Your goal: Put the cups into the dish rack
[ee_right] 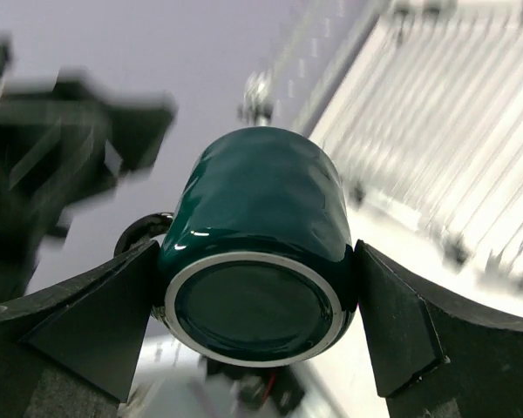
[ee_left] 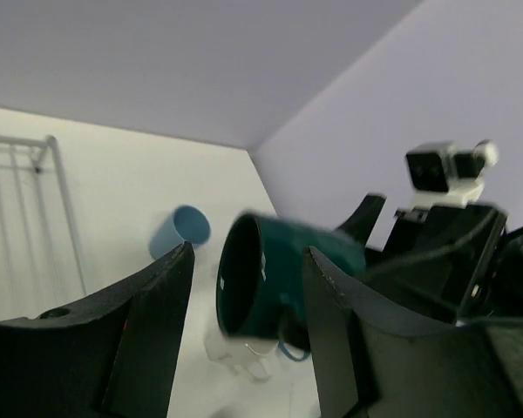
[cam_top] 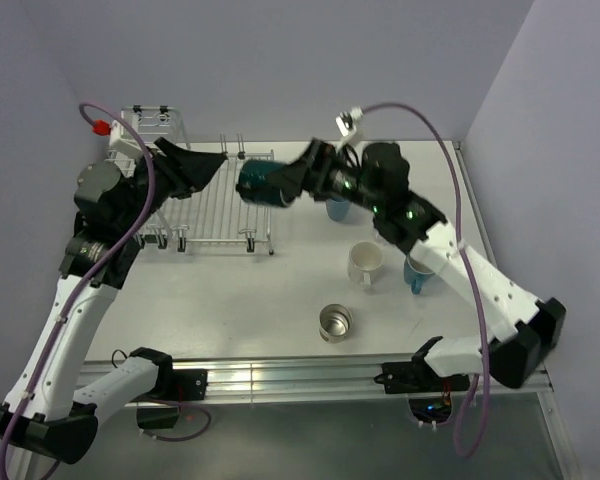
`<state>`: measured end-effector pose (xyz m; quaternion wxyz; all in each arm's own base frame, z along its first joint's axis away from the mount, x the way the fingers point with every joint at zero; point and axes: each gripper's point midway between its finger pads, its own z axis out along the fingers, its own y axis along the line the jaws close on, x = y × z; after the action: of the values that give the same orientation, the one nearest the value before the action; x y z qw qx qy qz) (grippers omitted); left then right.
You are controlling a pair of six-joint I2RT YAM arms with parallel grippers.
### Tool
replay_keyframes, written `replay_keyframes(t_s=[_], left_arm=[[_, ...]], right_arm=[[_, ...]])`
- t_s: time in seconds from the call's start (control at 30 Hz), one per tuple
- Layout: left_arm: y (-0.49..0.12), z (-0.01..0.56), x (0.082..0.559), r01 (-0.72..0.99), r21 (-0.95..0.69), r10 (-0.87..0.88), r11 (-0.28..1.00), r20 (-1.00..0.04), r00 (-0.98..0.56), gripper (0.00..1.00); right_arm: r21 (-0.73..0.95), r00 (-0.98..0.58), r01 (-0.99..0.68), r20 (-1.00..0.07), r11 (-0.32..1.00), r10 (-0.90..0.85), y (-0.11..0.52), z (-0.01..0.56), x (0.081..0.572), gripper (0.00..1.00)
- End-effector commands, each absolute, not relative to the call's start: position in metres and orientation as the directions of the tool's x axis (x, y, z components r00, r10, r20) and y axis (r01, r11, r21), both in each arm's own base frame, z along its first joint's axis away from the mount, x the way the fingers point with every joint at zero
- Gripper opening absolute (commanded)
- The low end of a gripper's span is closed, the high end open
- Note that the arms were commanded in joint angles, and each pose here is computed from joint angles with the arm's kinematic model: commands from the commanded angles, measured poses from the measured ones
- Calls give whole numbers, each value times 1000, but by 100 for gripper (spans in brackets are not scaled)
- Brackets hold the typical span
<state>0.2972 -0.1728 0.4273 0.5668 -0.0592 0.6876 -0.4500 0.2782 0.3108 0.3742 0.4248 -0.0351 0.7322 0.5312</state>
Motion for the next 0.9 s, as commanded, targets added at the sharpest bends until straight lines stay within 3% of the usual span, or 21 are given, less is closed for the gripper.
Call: replay_keyframes(t_s=[0.0, 0.07, 0.1, 0.17, 0.2, 0.23, 0.3, 0.4, 0.6, 0.87], left_arm=[[-134, 455, 284, 349, -593, -560, 725, -803, -203, 59], [-126, 453, 281, 315, -577, -545, 754, -816, -191, 59], [-123, 456, 278, 311, -572, -543, 759, -820, -181, 59], [-119, 452, 276, 293, -558, -526, 776, -830, -187, 59], [-118, 452, 275, 292, -554, -522, 779, -832, -186, 59], [-118, 451, 274, 290, -551, -518, 783, -835, -188, 59], [-115, 449, 271, 283, -538, -506, 794, -843, -183, 59], [-113, 443, 270, 275, -521, -485, 808, -854, -190, 59], [-111, 427, 269, 262, -488, -445, 833, -871, -207, 59], [-115, 404, 276, 259, -475, -417, 841, -874, -248, 59]], right_arm=[[593, -511, -544, -795, 594, 327, 308, 420, 317, 0], [553, -578, -453, -780, 700, 242, 319, 378, 352, 0], [521, -524, -483, -816, 704, 244, 322, 408, 363, 0], [472, -606, -411, -781, 780, 154, 338, 356, 395, 0], [457, -550, -438, -817, 774, 170, 342, 386, 407, 0], [433, -594, -403, -794, 806, 129, 355, 348, 431, 0], [410, -564, -397, -815, 821, 134, 359, 354, 447, 0], [372, -576, -373, -811, 850, 103, 373, 305, 476, 0], [282, -581, -372, -814, 884, 14, 388, 246, 491, 0], [175, -580, -389, -809, 904, -93, 402, 214, 478, 0]])
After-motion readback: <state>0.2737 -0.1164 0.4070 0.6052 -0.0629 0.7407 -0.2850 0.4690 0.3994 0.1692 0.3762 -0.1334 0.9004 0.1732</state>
